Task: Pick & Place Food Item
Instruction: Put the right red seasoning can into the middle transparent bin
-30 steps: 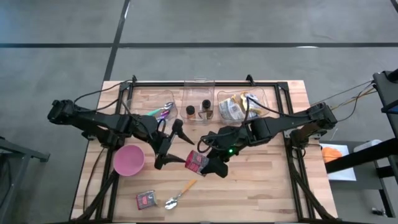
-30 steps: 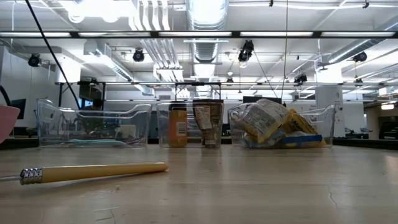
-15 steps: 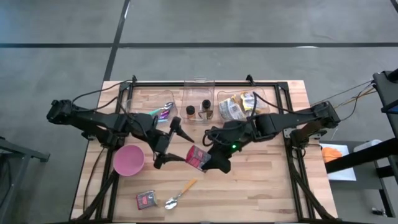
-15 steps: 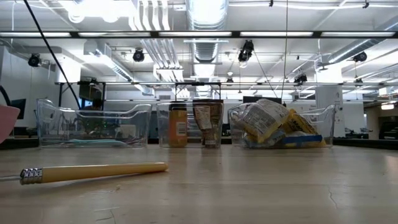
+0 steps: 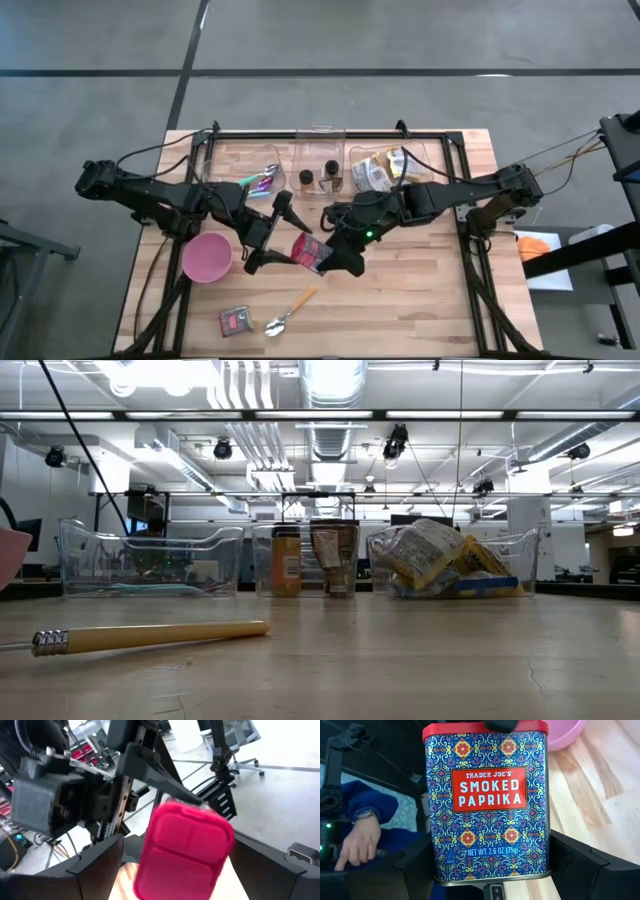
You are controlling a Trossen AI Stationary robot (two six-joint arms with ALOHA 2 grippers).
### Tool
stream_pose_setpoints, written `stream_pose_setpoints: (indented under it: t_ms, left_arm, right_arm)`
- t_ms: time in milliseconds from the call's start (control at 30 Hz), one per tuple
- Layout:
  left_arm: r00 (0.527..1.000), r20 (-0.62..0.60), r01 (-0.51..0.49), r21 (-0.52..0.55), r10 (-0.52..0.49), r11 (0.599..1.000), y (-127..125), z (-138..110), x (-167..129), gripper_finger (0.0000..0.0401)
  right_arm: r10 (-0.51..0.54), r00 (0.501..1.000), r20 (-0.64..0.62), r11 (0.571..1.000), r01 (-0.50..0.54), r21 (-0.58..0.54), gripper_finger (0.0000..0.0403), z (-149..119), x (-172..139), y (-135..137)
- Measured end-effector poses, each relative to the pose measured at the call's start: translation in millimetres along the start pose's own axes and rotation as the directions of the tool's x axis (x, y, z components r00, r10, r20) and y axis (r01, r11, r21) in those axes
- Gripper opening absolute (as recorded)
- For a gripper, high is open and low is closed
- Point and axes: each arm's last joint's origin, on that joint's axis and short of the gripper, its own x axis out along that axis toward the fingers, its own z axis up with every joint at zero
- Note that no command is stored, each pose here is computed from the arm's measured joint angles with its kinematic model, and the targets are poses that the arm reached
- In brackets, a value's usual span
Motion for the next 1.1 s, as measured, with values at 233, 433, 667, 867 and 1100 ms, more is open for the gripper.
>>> stream_pose_setpoints:
  t_ms: [233, 433, 667, 867, 1100]
  left_arm:
    - [0.999, 0.013, 0.043, -0.006, -0.043, 0.999, -1.6, -1.2, 2.3, 0.0342]
    - [0.998, 0.013, 0.058, -0.009, -0.058, 0.998, -2.5, -2.9, 4.4, 0.0275]
    - [0.998, 0.029, 0.056, 0.047, -0.058, 0.997, -2.0, -1.5, 4.3, 0.0220]
    - [0.998, 0.026, 0.061, 0.049, -0.063, 0.997, -2.3, -1.9, 4.3, 0.0219]
    - [0.998, -0.002, 0.069, -0.036, -0.069, 0.997, -3.3, -4.5, 4.3, 0.0216]
  right_arm:
    - [0.035, 0.999, 0.007, 0.999, -0.034, -0.009, 0.0297, 3.0, 8.6, -1.7]
    - [0.042, 0.999, 0.011, 0.999, -0.042, -0.016, 0.0297, 4.5, 10.4, -2.8]
    - [0.068, 0.997, 0.022, 0.997, -0.068, -0.021, 0.0297, 6.0, 10.3, -0.5]
    - [0.064, 0.998, 0.026, 0.997, -0.063, -0.047, 0.0297, 6.1, 10.3, -0.6]
    - [0.050, 0.998, 0.027, 0.997, -0.048, -0.062, 0.0371, 6.3, 10.2, -2.1]
